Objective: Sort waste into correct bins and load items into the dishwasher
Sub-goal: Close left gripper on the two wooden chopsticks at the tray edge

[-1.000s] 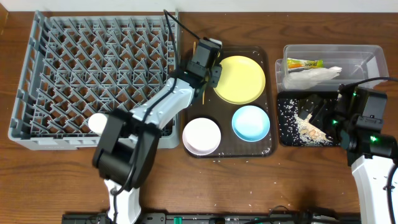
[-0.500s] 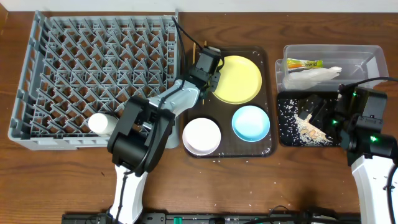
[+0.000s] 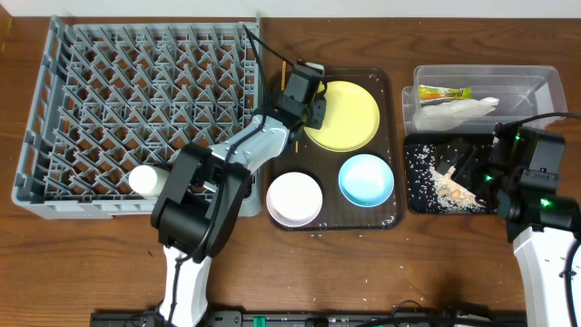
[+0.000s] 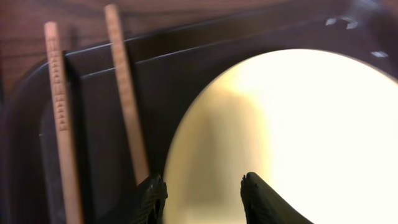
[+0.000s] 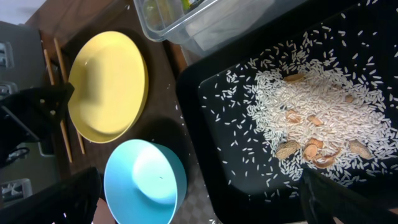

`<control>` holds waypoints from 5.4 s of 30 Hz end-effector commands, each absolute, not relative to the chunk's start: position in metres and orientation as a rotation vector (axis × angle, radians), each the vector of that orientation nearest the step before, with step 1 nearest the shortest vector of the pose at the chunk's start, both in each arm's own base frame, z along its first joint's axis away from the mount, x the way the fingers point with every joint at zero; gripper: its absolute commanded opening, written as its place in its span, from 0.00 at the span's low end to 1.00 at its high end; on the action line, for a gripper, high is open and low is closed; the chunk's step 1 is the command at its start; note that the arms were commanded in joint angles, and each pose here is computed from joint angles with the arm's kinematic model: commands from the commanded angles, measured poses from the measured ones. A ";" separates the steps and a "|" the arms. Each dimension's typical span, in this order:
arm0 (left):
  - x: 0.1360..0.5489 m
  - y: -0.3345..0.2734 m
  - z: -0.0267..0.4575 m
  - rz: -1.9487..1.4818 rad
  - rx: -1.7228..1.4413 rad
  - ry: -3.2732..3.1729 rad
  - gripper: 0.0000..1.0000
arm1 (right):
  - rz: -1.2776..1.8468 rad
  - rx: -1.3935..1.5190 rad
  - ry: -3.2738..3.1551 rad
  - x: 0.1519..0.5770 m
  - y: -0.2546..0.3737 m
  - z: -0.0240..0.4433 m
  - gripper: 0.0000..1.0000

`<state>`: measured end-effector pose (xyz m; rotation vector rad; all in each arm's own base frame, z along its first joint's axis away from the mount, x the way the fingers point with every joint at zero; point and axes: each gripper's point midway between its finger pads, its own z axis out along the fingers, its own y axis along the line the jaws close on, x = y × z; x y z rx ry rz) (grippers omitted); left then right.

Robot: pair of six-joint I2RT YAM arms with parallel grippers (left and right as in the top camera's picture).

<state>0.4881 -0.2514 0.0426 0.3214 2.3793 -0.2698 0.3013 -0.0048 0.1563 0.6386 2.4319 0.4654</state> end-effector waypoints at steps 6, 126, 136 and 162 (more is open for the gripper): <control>0.480 -0.270 0.060 -0.352 0.342 2.371 0.42 | 0.474 0.633 2.409 0.303 -0.005 0.165 0.99; 0.476 -0.201 0.022 0.109 0.299 2.470 0.08 | 0.474 0.634 2.410 0.303 -0.005 0.165 0.99; 0.465 -0.229 0.015 -0.072 0.369 2.510 0.08 | 0.474 0.634 2.410 0.303 -0.005 0.165 0.99; 0.476 -0.222 0.026 0.006 0.349 2.458 0.30 | 0.474 0.634 2.410 0.303 -0.005 0.165 0.99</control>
